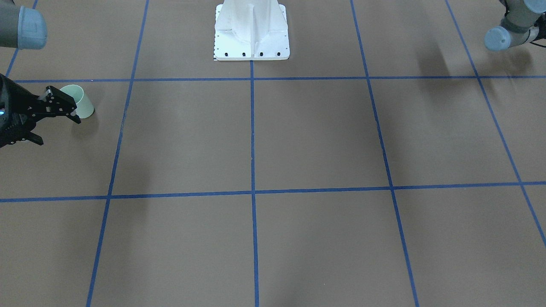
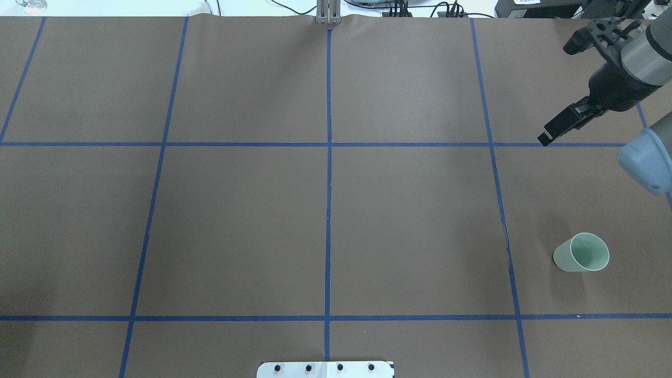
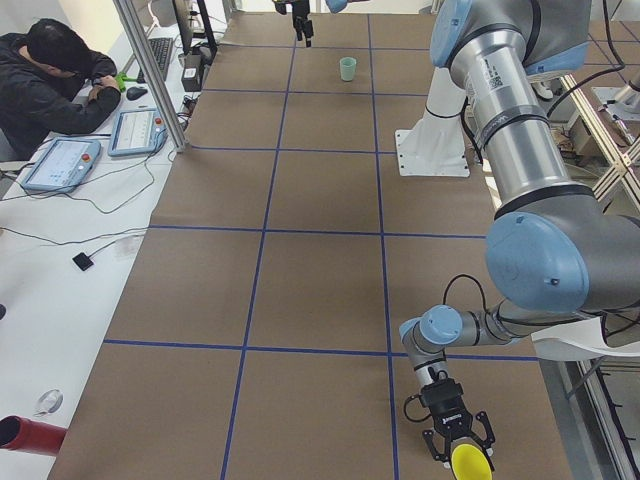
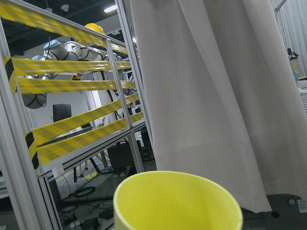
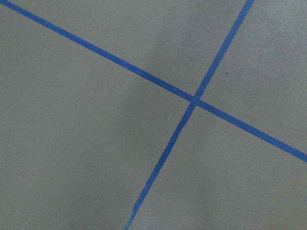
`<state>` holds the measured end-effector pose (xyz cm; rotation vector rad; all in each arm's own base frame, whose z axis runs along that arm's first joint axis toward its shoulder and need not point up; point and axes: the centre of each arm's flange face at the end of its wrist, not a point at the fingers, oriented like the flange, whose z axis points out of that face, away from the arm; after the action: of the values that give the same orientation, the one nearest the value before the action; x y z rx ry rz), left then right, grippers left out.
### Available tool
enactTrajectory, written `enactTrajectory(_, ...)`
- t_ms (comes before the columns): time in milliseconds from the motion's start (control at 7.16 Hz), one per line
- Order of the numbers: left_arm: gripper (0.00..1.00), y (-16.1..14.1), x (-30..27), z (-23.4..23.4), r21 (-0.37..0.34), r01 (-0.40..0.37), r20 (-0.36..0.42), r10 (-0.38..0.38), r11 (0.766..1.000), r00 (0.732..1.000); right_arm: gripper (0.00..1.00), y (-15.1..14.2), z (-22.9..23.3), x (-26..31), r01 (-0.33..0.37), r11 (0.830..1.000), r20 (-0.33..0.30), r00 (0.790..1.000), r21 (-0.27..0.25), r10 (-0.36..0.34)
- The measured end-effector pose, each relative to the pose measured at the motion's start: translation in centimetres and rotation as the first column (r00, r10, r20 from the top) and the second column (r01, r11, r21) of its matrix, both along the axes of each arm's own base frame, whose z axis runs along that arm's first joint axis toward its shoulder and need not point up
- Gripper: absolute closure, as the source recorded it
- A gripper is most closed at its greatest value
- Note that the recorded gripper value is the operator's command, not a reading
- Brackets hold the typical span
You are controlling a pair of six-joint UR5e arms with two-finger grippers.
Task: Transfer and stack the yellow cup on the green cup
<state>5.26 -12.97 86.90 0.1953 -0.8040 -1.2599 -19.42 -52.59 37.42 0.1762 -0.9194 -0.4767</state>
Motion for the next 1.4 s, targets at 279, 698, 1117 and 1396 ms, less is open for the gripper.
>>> enactTrajectory(279, 1.0, -3.0, -0.9, -1.2, 0.063, -0.117, -0.045, 0.12, 0.991, 0.992, 0.0, -0.6, -1.2, -0.3, -0.018, 1.0, 0.007, 1.0, -0.004, 0.018)
enactTrajectory(698, 1.0, -18.7, 3.3, -8.2, 0.259, -0.162, -0.213, 0.22, 0.952, 0.952, 0.0, -1.3, -1.6, -0.6, -0.029, 0.999, 0.006, 1.0, -0.015, 0.029)
enactTrajectory(1117, 1.0, -29.4, 2.5, -15.5, 0.457, -0.275, -0.276, 0.429, 0.846, 0.86, 0.0, -1.6, -1.2, -0.8, -0.029, 0.999, 0.002, 1.0, -0.024, 0.029)
enactTrajectory(1396, 1.0, -34.0, 3.4, -20.4, 0.612, -0.367, -0.238, 0.606, 0.7, 0.759, 0.0, -1.7, -1.3, -0.8, -0.03, 0.999, 0.002, 1.0, -0.024, 0.03)
